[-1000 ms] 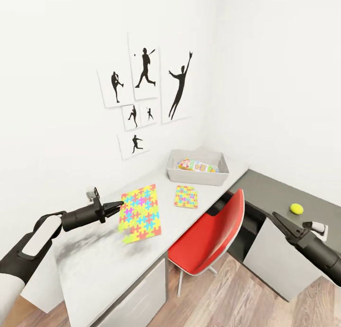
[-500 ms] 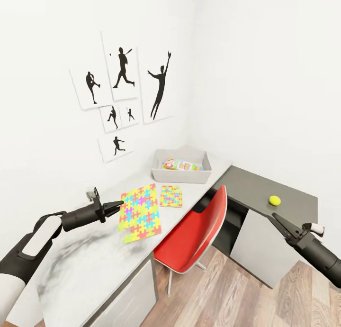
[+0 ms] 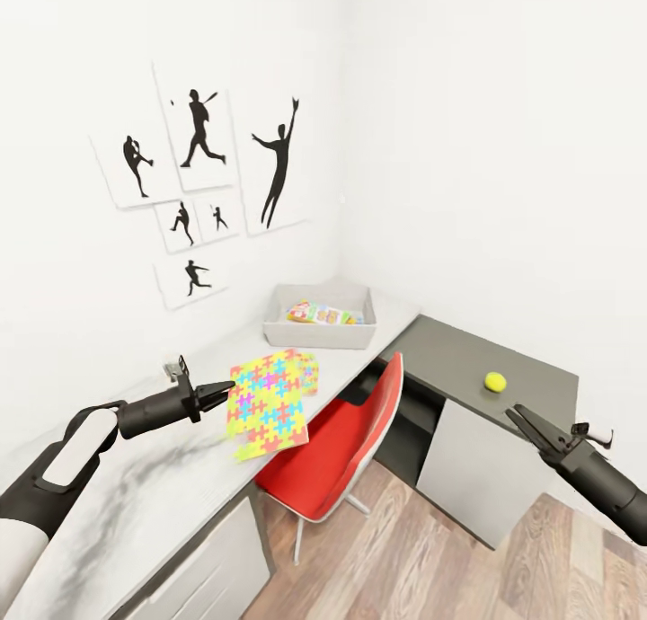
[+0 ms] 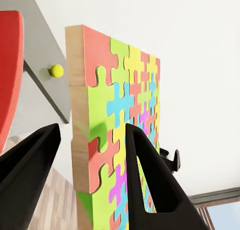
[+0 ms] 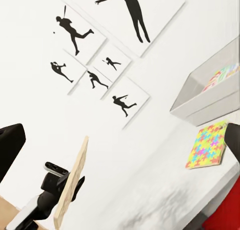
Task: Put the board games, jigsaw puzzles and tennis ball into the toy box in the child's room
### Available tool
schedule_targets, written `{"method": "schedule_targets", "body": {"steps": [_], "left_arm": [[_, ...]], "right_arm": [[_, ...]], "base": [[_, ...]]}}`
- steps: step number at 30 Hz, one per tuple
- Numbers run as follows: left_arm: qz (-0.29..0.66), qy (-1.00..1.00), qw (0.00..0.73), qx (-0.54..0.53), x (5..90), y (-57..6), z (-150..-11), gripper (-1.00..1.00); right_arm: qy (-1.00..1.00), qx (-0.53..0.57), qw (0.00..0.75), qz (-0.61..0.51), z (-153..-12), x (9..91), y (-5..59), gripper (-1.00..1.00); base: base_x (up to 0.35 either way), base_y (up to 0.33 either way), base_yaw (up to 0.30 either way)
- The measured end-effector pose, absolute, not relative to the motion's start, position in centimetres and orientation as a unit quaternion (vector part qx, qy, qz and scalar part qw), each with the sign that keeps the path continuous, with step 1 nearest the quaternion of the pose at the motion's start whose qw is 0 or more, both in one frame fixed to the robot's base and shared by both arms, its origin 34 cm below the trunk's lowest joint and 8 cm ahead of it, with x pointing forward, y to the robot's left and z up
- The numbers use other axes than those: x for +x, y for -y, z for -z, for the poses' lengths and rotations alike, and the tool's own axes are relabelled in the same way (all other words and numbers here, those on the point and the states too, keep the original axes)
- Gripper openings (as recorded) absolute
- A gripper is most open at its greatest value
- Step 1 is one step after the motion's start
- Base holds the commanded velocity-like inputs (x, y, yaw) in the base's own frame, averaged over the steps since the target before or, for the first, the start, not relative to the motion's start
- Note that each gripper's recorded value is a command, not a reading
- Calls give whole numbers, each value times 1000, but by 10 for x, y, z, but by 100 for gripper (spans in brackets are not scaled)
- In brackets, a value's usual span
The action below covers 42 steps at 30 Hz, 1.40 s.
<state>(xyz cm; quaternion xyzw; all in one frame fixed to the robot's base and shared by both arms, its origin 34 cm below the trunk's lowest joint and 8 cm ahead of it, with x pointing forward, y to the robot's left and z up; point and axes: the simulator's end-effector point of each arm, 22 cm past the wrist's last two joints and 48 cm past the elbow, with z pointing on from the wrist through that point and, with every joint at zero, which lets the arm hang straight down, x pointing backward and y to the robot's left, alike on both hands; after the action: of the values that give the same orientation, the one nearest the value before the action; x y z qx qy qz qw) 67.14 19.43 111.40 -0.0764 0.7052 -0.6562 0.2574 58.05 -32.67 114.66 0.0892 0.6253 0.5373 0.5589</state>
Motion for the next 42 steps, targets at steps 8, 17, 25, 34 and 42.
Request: {"method": "schedule_targets", "body": {"steps": [8,17,25,34,42], "left_arm": [[657,-705,258,-76,671,-194,-1114,-100],[658,-704,258,-76,671,-194,-1115,-100],[658,-703,258,-76,671,-194,-1115,-100],[658,-703,258,-76,671,-194,-1115,-100],[658,-704,258,-76,671,-194,-1115,-100]], "right_arm": [[-625,86,561,-536,-1149,580,326,100],[-625,84,562,-535,-1150,580,325,100],[-624,83,562,-536,-1150,580,324,100],[-625,84,561,-537,-1149,581,325,100],[-625,86,560,-537,-1148,581,326,100]], "base": [[223,-89,0],[200,-131,70],[163,-227,265],[121,-272,282],[96,-278,153]]}}
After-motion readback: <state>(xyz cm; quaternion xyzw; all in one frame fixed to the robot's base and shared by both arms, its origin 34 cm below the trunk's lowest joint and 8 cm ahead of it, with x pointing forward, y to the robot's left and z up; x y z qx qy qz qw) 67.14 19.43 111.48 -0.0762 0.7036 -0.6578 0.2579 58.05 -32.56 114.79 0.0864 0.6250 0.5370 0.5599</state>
